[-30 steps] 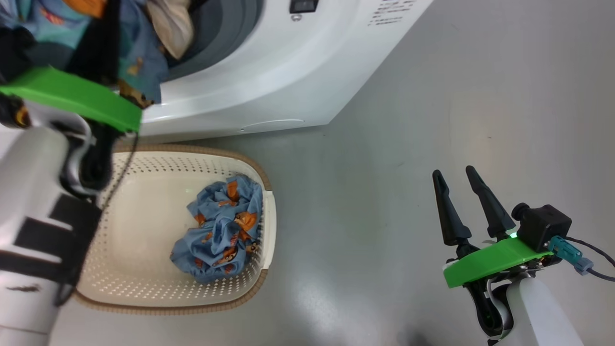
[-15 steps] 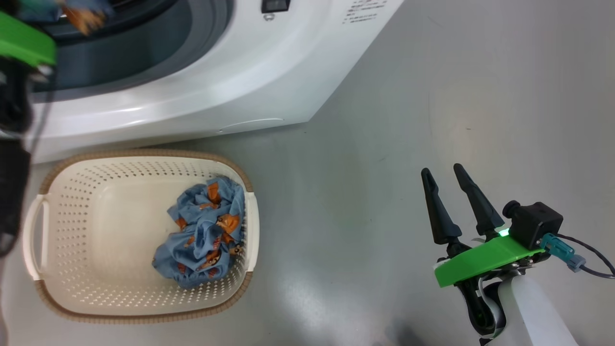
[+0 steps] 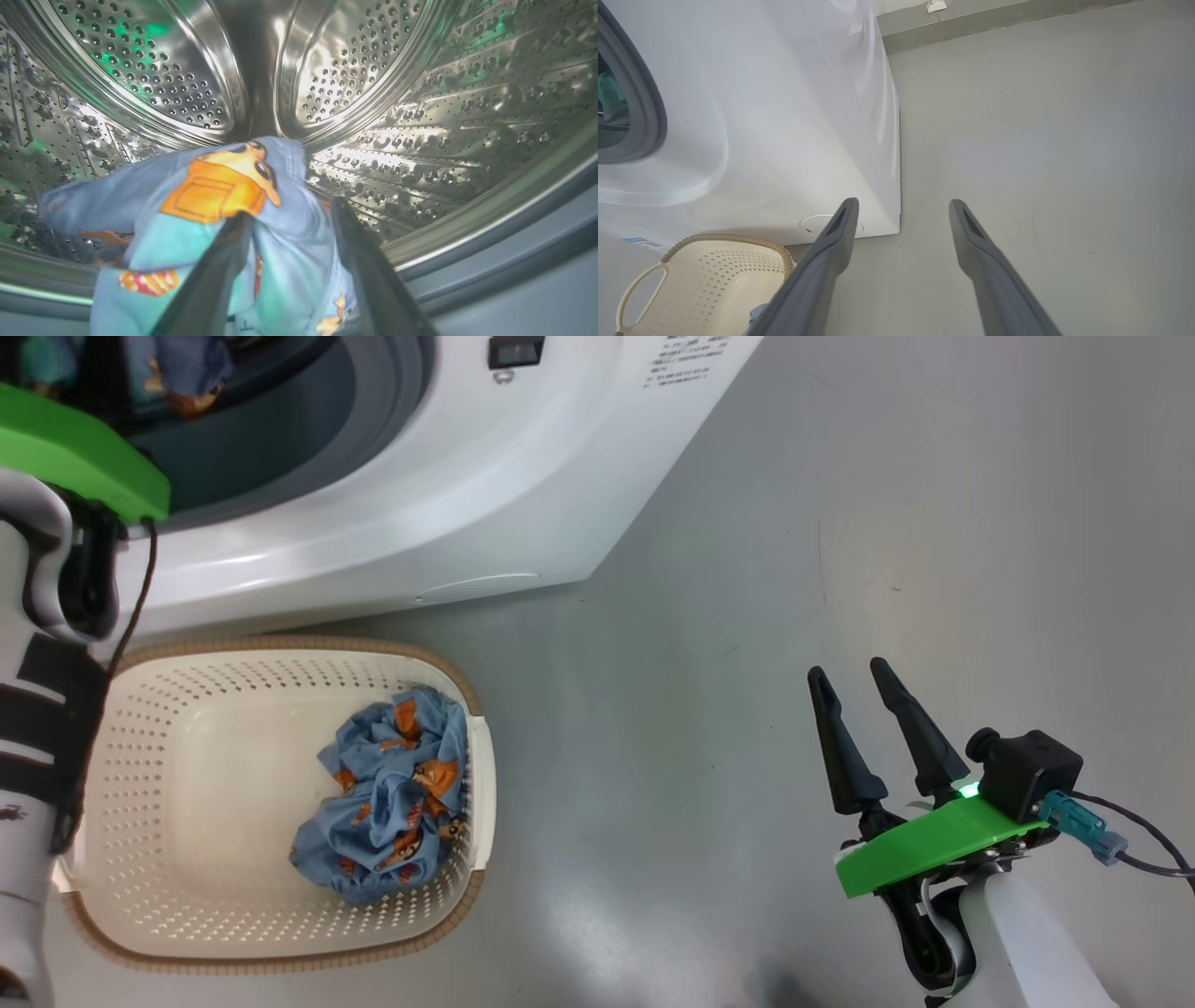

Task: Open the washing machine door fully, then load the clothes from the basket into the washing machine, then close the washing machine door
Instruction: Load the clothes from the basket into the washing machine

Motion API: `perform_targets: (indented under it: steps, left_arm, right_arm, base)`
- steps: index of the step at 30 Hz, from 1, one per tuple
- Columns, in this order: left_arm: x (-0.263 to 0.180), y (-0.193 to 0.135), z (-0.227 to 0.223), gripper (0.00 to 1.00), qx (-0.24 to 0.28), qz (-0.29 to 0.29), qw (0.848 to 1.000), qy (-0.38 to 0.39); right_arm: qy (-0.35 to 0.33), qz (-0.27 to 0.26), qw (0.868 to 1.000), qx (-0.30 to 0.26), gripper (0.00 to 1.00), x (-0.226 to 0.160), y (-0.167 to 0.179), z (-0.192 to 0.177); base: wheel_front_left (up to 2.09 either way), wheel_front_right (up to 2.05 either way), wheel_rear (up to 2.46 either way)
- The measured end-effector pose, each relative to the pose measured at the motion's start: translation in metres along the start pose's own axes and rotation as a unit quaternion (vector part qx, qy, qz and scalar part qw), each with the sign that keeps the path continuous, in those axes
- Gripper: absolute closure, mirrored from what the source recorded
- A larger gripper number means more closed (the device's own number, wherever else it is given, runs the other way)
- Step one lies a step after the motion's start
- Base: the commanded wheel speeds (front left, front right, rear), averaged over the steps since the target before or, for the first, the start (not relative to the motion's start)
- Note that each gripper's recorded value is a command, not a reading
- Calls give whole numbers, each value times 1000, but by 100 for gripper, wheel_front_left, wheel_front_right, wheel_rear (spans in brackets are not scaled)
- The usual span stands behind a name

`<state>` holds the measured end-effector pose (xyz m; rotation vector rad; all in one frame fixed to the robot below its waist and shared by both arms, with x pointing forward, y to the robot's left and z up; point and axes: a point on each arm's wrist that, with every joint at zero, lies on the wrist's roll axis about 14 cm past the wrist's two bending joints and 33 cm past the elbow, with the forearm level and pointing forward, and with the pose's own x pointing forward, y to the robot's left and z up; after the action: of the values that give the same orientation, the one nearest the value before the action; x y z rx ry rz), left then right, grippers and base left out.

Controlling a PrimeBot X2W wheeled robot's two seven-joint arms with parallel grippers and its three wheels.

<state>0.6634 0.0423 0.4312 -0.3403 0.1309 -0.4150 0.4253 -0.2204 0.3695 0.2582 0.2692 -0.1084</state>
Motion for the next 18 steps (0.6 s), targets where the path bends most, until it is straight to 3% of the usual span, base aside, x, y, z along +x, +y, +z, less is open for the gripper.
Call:
perform_targets:
  steps: [10,18]
  left_arm:
    - [-12,-3,6,0,32,-3,999,15]
    - [-38,-11,2,0,10,2,1000,14]
  right_arm:
    - [-12,9,1000,3,0,-1,7,9]
    - [-25,18,1000,1,0,0,13,18]
  base:
    - [0,0,0]
    - [0,0,0]
